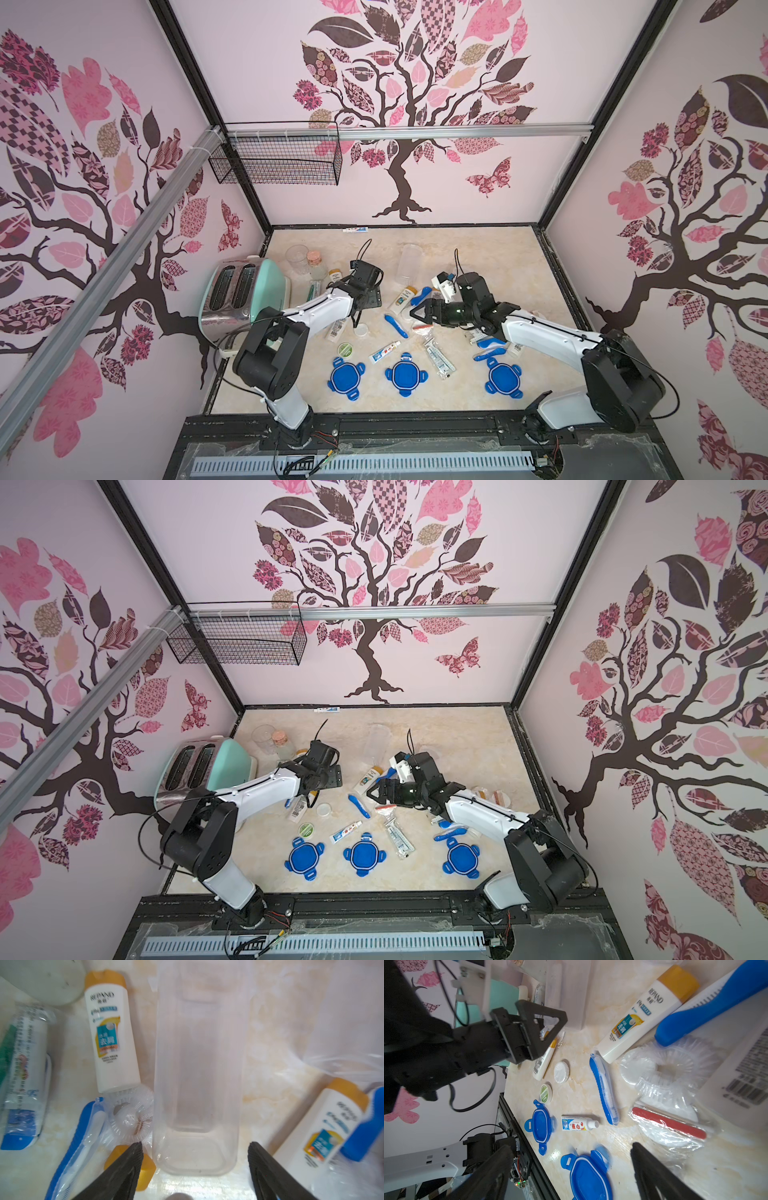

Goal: Take out toiletry kits
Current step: Place the container at the center of the board, then reset both arms

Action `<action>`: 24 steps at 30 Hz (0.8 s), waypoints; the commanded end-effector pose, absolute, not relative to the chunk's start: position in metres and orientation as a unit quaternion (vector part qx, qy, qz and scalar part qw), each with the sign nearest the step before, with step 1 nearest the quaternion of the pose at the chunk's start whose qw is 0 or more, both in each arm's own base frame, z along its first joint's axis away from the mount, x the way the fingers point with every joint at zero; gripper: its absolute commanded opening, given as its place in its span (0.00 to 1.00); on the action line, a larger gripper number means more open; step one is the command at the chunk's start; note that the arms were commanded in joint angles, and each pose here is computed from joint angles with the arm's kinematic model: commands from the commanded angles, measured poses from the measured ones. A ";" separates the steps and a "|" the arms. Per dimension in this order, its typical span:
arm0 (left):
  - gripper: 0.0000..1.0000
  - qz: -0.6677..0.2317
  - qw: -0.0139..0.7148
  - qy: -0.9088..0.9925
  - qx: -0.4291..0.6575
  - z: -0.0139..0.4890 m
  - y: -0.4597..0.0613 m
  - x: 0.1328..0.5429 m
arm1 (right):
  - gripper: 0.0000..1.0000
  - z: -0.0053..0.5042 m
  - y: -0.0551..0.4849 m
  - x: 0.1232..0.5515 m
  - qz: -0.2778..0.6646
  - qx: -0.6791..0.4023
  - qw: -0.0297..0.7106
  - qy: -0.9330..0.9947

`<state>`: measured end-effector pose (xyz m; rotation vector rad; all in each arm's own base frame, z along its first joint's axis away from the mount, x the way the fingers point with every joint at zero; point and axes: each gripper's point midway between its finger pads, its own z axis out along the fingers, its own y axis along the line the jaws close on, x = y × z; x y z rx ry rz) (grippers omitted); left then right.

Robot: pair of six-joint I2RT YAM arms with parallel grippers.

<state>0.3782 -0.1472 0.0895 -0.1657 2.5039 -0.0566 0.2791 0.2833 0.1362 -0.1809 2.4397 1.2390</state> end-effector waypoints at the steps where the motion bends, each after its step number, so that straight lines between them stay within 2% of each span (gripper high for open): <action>1: 0.84 -0.040 0.375 0.924 -0.066 0.142 -0.142 0.380 | 0.93 0.159 0.279 0.296 0.419 -0.080 0.251 0.869; 7: 0.85 -0.037 0.509 0.854 -0.100 0.216 -0.105 0.359 | 0.99 0.197 0.262 0.323 0.364 -0.103 0.363 0.852; 12: 0.86 -0.010 0.601 0.793 -0.102 0.244 -0.075 0.339 | 1.00 0.234 0.223 0.343 0.281 -0.087 0.516 0.804; 15: 0.86 0.044 0.619 0.777 -0.105 0.246 -0.058 0.336 | 1.00 0.252 0.189 0.351 0.200 -0.071 0.605 0.768; 18: 0.86 0.108 0.622 0.768 -0.109 0.237 -0.040 0.338 | 1.00 0.258 0.155 0.354 0.119 -0.049 0.653 0.746; 22: 0.86 0.142 0.617 0.763 -0.127 0.214 -0.015 0.342 | 1.00 0.240 0.104 0.358 0.053 0.014 0.666 0.744; 24: 0.86 0.150 0.620 0.760 -0.128 0.199 -0.002 0.341 | 1.00 0.225 0.075 0.358 0.053 0.070 0.659 0.747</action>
